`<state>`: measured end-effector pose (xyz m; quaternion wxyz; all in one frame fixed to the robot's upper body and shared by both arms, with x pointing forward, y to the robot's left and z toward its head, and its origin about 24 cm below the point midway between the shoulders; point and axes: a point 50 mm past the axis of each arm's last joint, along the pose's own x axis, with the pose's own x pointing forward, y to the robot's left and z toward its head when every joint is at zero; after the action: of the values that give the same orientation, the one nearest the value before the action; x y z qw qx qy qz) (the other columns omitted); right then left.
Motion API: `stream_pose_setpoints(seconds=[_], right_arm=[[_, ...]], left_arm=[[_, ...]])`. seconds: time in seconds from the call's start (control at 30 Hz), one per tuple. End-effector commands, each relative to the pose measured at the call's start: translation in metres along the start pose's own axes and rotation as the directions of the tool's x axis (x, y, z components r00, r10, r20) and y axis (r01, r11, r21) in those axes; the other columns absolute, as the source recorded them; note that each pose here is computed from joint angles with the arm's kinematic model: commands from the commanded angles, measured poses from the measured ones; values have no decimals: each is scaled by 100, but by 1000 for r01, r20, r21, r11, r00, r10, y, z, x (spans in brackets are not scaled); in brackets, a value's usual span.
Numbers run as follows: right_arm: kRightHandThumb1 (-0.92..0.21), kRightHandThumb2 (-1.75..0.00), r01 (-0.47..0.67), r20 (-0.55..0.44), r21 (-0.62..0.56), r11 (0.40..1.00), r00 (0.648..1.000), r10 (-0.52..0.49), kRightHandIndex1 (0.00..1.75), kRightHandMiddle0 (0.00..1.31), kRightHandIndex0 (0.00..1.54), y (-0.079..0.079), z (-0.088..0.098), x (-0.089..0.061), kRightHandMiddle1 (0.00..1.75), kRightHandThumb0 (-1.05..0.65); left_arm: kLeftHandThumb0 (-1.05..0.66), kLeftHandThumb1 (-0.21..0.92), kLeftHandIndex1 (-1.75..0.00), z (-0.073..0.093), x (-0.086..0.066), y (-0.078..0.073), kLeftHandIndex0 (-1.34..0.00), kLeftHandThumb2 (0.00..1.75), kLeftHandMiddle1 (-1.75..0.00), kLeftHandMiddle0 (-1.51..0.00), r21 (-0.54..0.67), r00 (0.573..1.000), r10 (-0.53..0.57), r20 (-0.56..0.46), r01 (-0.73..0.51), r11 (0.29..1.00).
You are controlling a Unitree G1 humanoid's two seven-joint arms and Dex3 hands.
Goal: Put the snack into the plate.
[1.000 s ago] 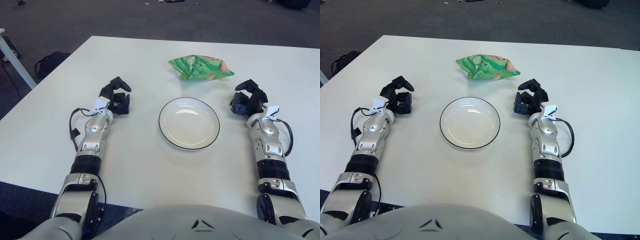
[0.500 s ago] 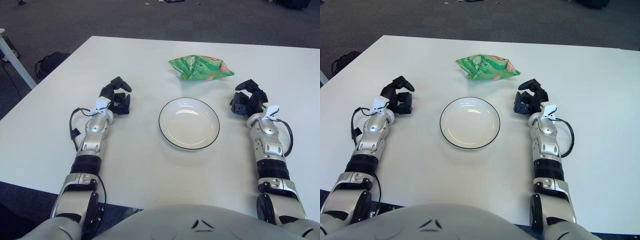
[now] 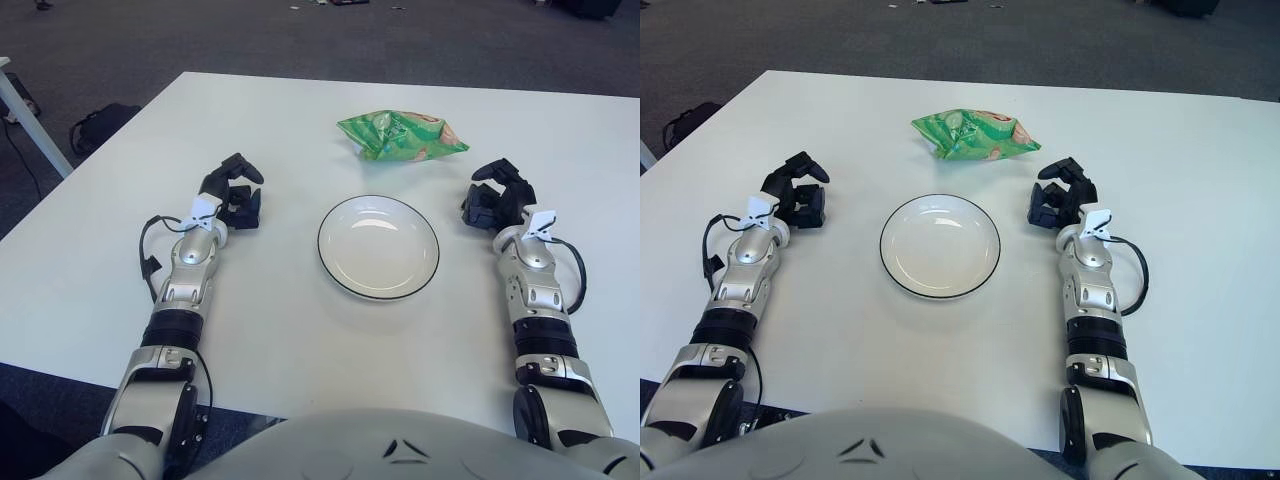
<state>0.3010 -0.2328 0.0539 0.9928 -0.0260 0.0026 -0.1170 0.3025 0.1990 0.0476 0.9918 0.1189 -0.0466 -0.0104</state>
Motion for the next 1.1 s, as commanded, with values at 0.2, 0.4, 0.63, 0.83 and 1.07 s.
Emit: stream_pose_setpoints(seconds=[0.2,0.4,0.63,0.83,1.07], right_arm=[[-26,-139,50,15,-47,998,999,-49,169,38,72,-4,15,15,175,-2],[-27,-137,43,121,-120,992,992,-29,167,38,72,2,42,27,175,-2],[-28,-137,59,265,-256,965,964,12,170,37,70,10,73,31,175,-2],[-32,-131,81,334,-401,912,940,64,168,35,67,6,92,39,175,-1],[-39,-122,140,419,-571,809,897,140,165,31,63,10,110,48,175,-1]], left_arm=[[-49,31,-175,-42,-25,-16,-62,132,-175,-131,-19,981,-50,-189,48,999],[-49,29,-175,-43,-24,-16,-63,134,-175,-131,-21,981,-48,-190,45,999],[-49,29,-175,-43,-24,-17,-64,135,-175,-131,-19,980,-45,-193,42,999],[-49,29,-175,-44,-24,-18,-64,135,-175,-131,-18,979,-43,-201,41,999],[-49,29,-175,-43,-24,-19,-63,134,-175,-131,-16,980,-39,-193,37,999]])
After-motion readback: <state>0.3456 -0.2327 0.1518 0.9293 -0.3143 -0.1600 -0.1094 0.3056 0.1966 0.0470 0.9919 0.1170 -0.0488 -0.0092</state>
